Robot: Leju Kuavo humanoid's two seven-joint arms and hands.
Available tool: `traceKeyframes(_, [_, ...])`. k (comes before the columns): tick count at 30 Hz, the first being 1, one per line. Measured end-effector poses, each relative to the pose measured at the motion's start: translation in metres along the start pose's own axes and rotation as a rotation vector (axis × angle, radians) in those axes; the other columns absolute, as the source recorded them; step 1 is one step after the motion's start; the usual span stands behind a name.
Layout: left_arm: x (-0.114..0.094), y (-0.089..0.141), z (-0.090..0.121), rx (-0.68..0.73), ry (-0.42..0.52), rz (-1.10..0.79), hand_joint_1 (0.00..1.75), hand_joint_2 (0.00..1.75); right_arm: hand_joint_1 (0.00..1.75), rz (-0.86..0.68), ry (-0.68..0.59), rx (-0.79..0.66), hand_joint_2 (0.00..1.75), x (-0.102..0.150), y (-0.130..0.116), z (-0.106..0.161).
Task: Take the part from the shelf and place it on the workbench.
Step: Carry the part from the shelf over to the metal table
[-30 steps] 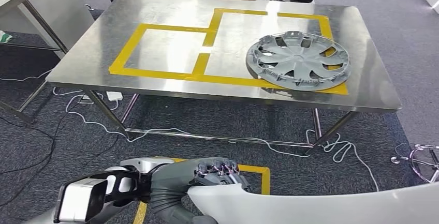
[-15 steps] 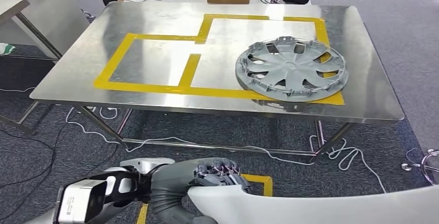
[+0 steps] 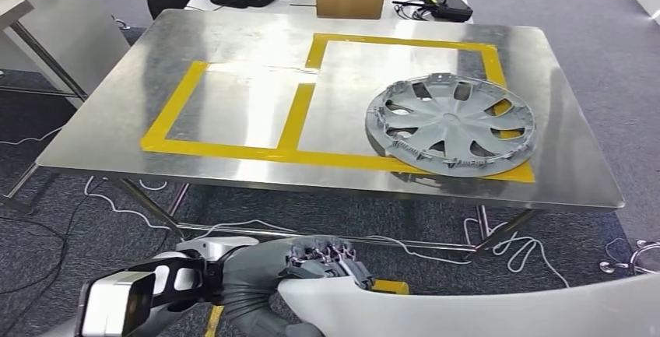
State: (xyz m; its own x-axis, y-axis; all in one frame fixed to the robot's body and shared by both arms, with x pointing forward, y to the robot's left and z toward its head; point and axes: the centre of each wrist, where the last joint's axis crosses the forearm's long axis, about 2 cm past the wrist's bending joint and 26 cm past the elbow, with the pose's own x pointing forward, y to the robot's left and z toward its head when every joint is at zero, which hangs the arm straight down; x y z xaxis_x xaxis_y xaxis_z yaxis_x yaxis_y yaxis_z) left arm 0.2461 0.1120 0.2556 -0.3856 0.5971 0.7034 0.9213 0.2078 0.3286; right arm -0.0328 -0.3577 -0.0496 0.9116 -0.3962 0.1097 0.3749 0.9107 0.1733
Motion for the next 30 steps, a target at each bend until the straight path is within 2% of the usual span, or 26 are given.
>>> traceKeyframes(30, [0.0017, 0.0013, 0.0037, 0.013, 0.004, -0.020, 1.75, 1.75, 0.00, 0.005, -0.005, 0.005, 0.00, -0.0012, -0.0026, 0.0024])
